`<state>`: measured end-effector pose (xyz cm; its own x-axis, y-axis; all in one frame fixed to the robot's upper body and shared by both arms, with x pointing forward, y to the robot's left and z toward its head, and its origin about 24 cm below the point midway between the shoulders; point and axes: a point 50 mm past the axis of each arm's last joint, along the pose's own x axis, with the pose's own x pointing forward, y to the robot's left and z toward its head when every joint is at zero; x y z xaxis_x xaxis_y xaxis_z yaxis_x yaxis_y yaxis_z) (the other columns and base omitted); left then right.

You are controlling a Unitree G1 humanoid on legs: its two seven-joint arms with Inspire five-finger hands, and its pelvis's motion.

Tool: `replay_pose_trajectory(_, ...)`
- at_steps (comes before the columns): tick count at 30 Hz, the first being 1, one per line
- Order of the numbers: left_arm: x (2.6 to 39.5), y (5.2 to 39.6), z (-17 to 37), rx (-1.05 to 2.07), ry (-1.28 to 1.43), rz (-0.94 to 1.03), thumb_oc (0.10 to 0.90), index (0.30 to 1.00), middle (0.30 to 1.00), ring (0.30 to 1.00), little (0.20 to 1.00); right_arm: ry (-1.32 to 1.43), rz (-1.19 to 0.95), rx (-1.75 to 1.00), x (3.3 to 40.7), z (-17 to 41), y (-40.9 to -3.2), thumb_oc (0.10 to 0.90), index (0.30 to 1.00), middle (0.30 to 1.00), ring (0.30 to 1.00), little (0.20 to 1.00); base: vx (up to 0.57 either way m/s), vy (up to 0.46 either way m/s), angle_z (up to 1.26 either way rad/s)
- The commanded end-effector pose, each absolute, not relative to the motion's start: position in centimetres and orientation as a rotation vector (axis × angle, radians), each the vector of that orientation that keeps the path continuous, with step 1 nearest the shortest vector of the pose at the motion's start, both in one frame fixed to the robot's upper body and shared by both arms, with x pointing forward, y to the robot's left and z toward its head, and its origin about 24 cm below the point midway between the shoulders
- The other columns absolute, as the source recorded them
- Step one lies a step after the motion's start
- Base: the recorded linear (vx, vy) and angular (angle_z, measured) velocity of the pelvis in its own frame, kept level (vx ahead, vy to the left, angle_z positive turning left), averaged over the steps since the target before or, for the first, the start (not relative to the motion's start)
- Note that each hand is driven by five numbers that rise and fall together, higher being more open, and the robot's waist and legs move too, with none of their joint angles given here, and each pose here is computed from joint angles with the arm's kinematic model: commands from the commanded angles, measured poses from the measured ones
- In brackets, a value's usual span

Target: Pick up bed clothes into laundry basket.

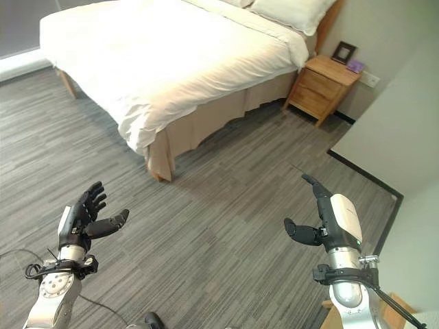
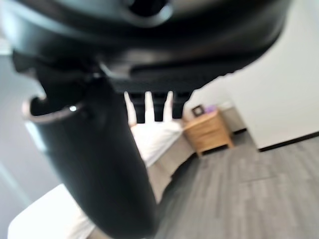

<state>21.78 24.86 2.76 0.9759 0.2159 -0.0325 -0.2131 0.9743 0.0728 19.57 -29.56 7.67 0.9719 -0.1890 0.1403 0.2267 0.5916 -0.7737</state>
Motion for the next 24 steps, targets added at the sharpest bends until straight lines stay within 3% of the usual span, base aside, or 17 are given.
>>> replay_pose_trajectory(1,22.5,24.8,8.0,0.139,-0.223,0.155,0.8,0.9,0.9,0.9,0.9,-0.241,-0.373,-0.952,22.7,12.3,-31.1,0.8,0.9,0.9,0.9,0.9,-0.11,0.116,0.37)
replay_pose_trajectory(8,22.3,26.0,7.0,0.098,-0.175,0.215,0.8,0.9,0.9,0.9,0.9,-0.206,-0.347,-0.946,22.6,11.4,-30.6,0.8,0.9,0.9,0.9,0.9,-0.09,-0.037,0.52)
replay_pose_trajectory(15,23.2,28.4,7.9,0.154,-0.2,0.314,0.8,0.9,0.9,0.9,0.9,-0.202,-0.308,-0.921,22.7,10.8,-29.5,0.8,0.9,0.9,0.9,0.9,-0.05,-0.329,0.55)
replay_pose_trajectory(24,21.2,28.9,5.1,0.09,-0.103,0.377,0.8,0.9,0.9,0.9,0.9,-0.279,-0.195,-0.922,23.0,11.8,-27.7,0.8,0.9,0.9,0.9,0.9,-0.02,-0.323,-0.05)
